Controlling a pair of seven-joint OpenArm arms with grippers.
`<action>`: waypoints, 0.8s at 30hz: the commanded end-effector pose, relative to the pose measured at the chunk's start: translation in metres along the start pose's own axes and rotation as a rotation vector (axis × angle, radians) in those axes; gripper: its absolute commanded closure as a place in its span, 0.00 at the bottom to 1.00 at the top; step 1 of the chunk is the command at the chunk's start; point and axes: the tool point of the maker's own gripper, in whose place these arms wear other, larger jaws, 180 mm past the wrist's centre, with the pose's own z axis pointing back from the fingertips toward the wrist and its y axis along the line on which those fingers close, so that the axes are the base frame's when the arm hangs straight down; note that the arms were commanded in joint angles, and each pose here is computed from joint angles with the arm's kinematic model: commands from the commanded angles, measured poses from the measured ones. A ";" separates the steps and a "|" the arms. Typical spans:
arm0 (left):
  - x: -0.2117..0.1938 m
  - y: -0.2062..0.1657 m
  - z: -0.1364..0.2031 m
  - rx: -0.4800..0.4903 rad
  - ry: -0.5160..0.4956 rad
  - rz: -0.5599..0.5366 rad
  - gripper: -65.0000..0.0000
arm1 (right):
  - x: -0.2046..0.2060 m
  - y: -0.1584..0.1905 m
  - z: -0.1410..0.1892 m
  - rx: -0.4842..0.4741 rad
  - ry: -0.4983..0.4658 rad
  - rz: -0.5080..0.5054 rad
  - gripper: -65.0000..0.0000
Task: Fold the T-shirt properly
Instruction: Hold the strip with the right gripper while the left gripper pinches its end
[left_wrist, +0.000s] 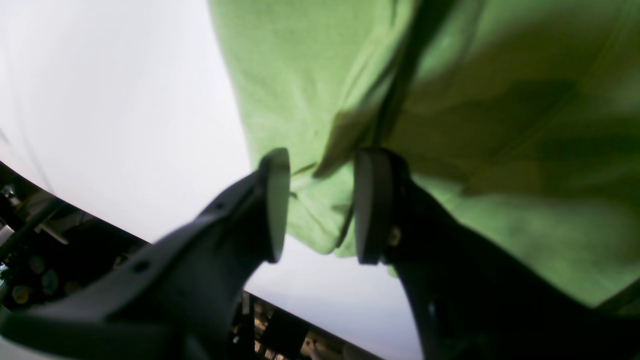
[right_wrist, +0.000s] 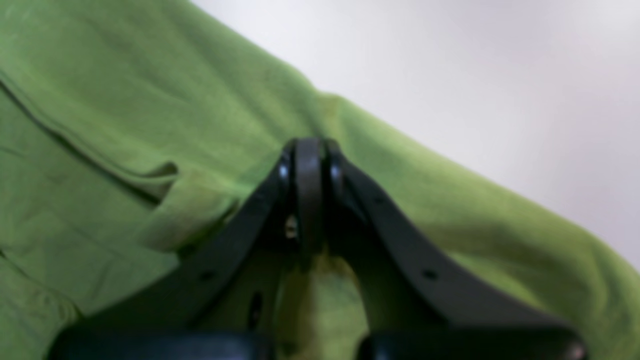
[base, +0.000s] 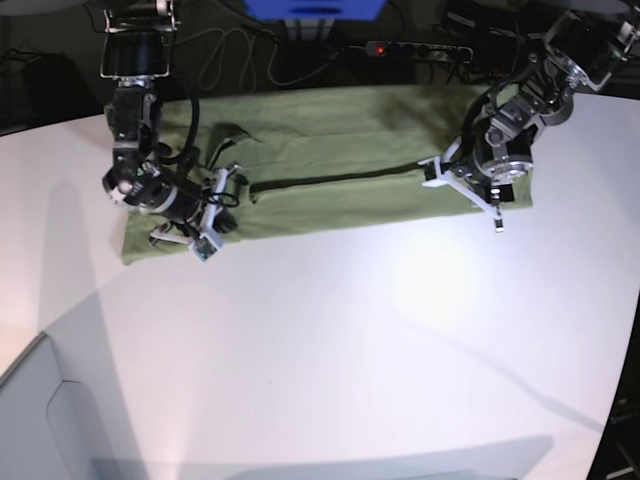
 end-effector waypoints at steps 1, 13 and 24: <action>-0.005 0.011 0.003 0.032 0.015 -0.003 0.67 | -0.005 -0.006 0.003 -0.009 0.041 0.036 1.00; 0.003 0.000 -0.005 -0.004 -0.017 -0.023 0.68 | -0.006 -0.006 0.003 -0.010 0.043 0.036 1.00; 0.005 0.013 -0.002 0.027 -0.022 -0.021 0.68 | -0.006 -0.006 0.003 -0.010 0.043 0.036 1.00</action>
